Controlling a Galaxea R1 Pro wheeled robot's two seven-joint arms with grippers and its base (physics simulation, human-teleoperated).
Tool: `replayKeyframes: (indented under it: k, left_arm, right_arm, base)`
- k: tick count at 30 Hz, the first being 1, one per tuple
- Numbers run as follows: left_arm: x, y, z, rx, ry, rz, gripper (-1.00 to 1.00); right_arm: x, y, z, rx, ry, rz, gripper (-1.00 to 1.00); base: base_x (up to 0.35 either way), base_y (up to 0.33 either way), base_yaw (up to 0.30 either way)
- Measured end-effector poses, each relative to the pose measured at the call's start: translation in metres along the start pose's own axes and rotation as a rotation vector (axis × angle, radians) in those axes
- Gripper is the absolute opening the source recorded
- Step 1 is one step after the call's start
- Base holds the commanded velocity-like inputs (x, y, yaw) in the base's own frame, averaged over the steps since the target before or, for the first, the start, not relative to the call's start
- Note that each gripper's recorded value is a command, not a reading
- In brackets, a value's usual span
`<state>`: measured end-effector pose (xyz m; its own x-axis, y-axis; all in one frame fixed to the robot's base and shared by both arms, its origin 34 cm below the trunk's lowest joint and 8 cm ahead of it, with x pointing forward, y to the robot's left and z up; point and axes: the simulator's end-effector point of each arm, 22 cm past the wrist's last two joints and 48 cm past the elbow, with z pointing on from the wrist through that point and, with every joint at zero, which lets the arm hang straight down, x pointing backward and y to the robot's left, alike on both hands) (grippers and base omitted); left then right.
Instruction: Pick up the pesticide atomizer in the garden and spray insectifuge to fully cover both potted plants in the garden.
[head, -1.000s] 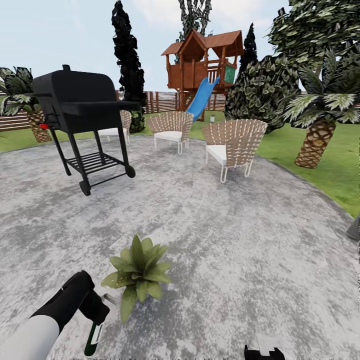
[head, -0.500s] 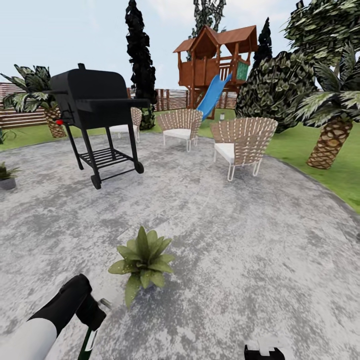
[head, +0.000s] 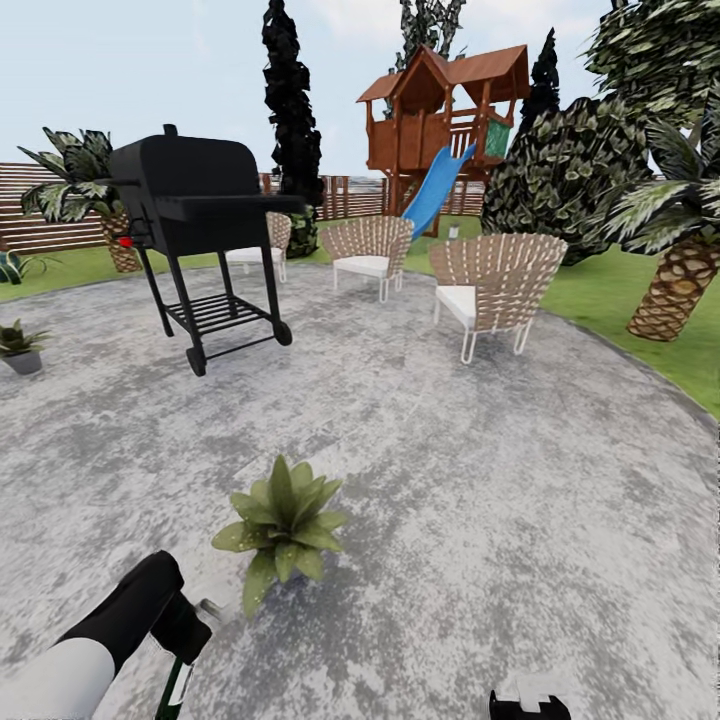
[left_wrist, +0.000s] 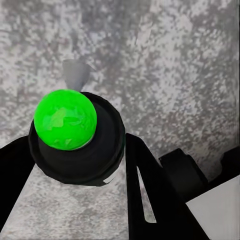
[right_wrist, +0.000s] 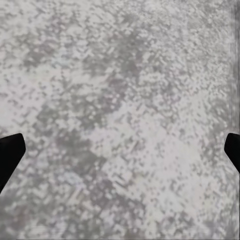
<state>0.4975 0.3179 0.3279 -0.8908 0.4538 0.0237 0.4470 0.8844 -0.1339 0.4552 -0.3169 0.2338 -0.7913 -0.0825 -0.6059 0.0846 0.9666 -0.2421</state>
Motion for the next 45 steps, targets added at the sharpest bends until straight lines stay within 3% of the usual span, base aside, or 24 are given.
replayKeyframes:
  k: [2,8,13,24,32,45]
  left_arm:
    - [-0.003,-0.001,-0.001,0.002,-0.004,0.000,-1.00]
    - [-0.063,0.024,-0.059,-0.037,-0.076,-0.054,-1.00]
    - [-0.081,0.029,-0.077,-0.039,-0.106,-0.054,-1.00]
    - [-0.084,0.027,-0.081,-0.027,-0.111,-0.051,-1.00]
    - [-0.082,0.033,-0.082,-0.056,-0.095,-0.039,-1.00]
    - [-0.080,0.034,-0.082,-0.059,-0.088,-0.046,-1.00]
  right_arm:
    - [0.000,0.000,0.000,-0.001,-0.001,-0.001,1.00]
    - [0.000,0.002,0.000,-0.003,0.000,0.002,1.00]
    - [0.000,0.002,0.000,-0.001,0.001,0.004,1.00]
    - [0.000,0.002,0.000,0.001,0.001,0.004,1.00]
    - [0.000,-0.006,0.001,0.009,0.000,-0.004,1.00]
    - [0.000,0.000,0.000,0.002,-0.001,0.000,1.00]
  base:
    - [0.011,-0.103,0.000]
    - [0.001,-0.008,0.001]
    - [0.000,0.000,0.162]
    - [0.122,-0.085,0.255]
    - [0.114,-0.236,0.024]
    - [-0.095,-0.270,0.061]
